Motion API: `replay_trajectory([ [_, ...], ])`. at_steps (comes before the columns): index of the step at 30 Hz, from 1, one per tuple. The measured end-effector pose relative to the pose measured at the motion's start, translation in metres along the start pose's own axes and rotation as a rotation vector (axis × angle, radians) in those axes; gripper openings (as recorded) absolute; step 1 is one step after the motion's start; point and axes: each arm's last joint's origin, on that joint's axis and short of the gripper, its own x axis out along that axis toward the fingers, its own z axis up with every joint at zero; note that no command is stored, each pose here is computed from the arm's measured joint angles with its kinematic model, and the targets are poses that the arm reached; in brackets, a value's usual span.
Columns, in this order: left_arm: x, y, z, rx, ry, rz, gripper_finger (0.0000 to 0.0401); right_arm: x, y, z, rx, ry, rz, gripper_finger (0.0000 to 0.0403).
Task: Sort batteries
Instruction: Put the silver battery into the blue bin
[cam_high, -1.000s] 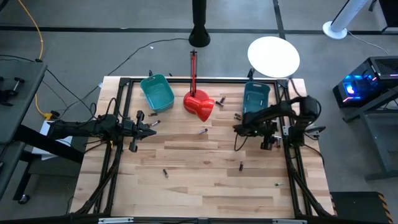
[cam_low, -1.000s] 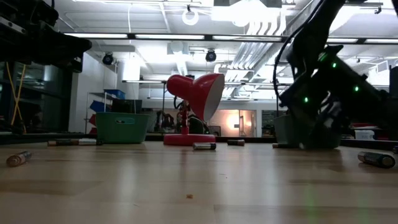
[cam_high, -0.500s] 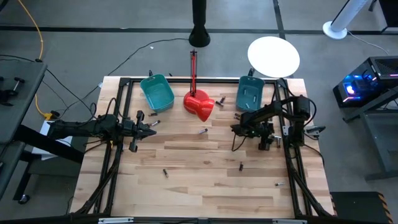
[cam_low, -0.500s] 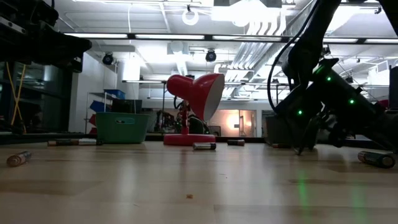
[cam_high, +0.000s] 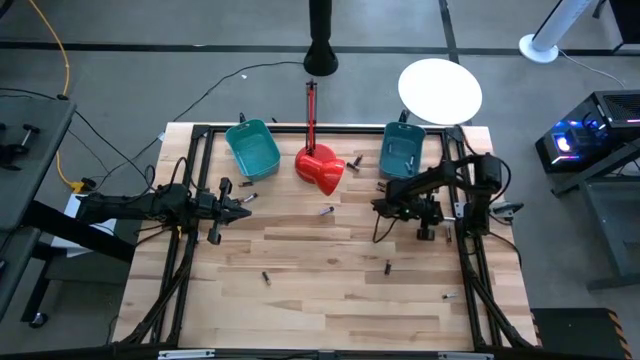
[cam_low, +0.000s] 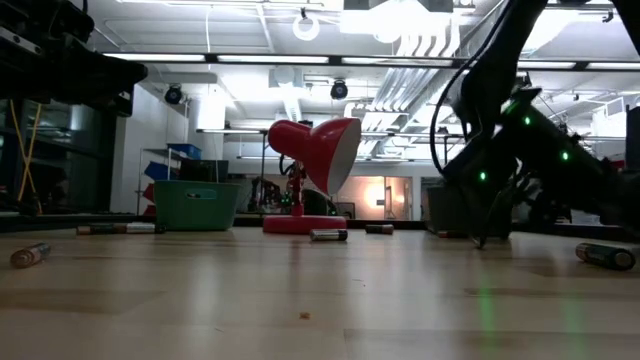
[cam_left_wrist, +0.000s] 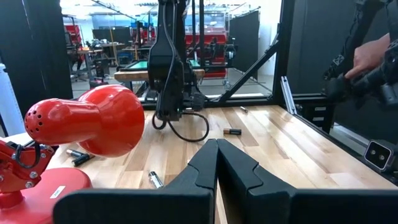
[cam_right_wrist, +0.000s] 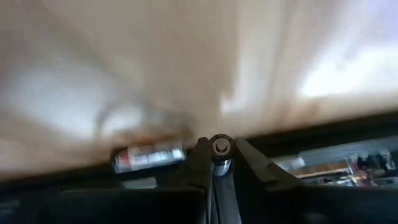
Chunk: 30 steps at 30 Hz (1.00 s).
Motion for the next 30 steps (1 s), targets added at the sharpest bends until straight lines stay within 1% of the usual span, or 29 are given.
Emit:
replay_trajectory([
  [2,0.0,0.0,0.0,0.0,0.0,0.0,0.0,-0.013,-0.001,-0.007,0.0,-0.026,-0.029,0.0025],
  [5,0.0,0.0,0.0,0.0,0.0,0.0,0.0,-0.039,-0.006,-0.022,0.058,-0.1,-0.035,0.0015],
  [8,0.0,0.0,0.0,0.0,0.0,0.0,0.0,-0.07,-0.014,-0.04,0.159,-0.253,-0.008,0.0015],
  [11,0.0,0.0,0.0,0.0,0.0,0.0,0.0,-0.101,-0.027,-0.06,0.31,-0.442,-0.002,0.0017],
  [14,0.0,0.0,0.0,0.0,-0.001,0.0,0.0,-0.125,-0.047,-0.076,0.489,-0.631,0.015,0.0019],
  [17,0.0,0.0,0.0,0.0,-0.001,0.0,0.0,-0.141,-0.071,-0.085,0.653,-0.787,0.087,0.0019],
  [19,0.0,0.0,0.0,0.0,-0.001,0.0,0.0,-0.146,-0.087,-0.087,0.765,-0.873,0.113,0.0023],
  [21,0.0,0.0,0.0,0.0,0.0,0.0,0.0,-0.148,-0.101,-0.089,0.846,-0.916,0.143,0.0036],
  [23,0.0,0.0,0.0,0.0,0.0,0.0,0.0,-0.148,-0.11,-0.091,0.877,-0.92,0.178,0.0061],
  [27,0.0,0.0,0.0,0.0,0.0,0.0,0.0,-0.147,-0.115,-0.093,0.888,-0.91,0.184,0.013],
  [30,0.0,0.0,0.0,0.0,-0.001,0.0,0.0,-0.148,-0.11,-0.095,0.851,-0.883,0.215,0.0179],
])
